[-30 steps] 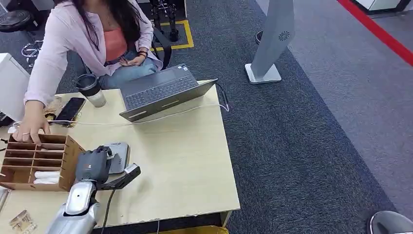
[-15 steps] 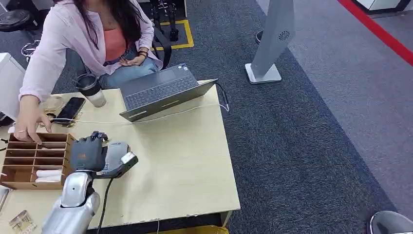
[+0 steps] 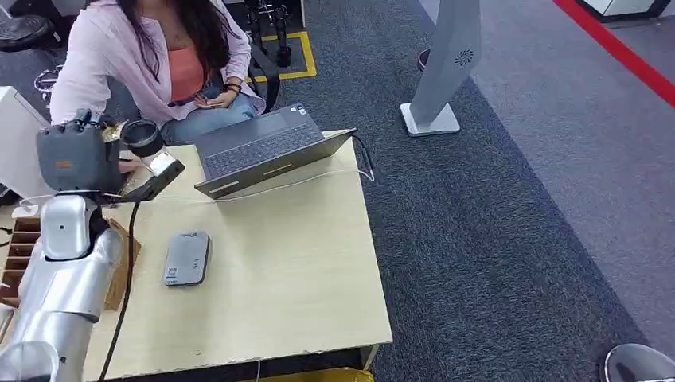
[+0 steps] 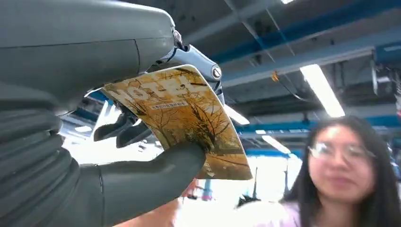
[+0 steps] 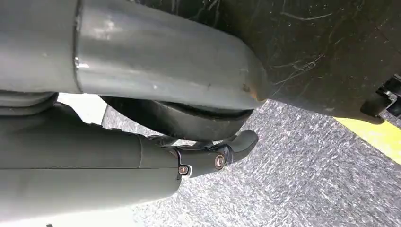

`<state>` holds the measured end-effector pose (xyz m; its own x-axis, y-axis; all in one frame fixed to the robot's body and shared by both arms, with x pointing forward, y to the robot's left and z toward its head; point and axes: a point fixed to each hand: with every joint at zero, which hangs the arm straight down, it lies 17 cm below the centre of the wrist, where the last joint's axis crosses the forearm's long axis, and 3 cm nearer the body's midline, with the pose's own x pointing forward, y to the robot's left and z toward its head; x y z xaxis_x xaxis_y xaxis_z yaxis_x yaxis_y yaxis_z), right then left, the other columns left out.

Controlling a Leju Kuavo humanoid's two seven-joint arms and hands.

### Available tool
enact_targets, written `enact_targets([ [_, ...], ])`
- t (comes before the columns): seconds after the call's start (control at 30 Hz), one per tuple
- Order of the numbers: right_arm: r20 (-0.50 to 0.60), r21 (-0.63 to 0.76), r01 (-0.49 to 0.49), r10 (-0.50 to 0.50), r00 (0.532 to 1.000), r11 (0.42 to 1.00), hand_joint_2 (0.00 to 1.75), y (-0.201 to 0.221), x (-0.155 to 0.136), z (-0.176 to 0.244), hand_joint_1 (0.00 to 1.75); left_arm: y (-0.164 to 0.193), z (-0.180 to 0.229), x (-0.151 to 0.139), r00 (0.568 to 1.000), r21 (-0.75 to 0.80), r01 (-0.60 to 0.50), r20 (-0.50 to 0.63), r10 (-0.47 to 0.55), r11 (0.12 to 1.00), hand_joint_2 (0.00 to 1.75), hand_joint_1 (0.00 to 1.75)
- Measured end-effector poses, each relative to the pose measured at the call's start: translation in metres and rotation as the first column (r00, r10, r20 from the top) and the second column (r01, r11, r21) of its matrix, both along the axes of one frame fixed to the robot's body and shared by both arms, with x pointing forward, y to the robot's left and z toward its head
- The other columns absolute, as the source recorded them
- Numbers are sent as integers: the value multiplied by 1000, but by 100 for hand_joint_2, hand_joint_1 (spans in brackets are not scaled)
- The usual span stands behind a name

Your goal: Pass the card to the sensor for recognition and then transmit it.

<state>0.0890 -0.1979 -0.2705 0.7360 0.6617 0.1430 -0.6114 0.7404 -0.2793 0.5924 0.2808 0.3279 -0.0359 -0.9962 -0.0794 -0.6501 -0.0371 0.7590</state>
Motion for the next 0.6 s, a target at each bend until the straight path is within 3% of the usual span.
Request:
enact_targets([
  [0.2, -2, -1, -1, 1, 1000, 1000, 0, 0, 0, 0, 0, 18, 15, 6, 999, 9, -36, 20, 36, 999, 175, 175],
  [0.23, -2, -2, -1, 1, 1000, 1000, 0, 0, 0, 0, 0, 20, 15, 6, 999, 11, -39, 20, 39, 999, 175, 0],
  [0.6, -5, -3, 0, 0, 1000, 1000, 0, 0, -1, 0, 0, 40, -4, 3, 997, 22, -75, 1, 75, 997, 175, 0],
])
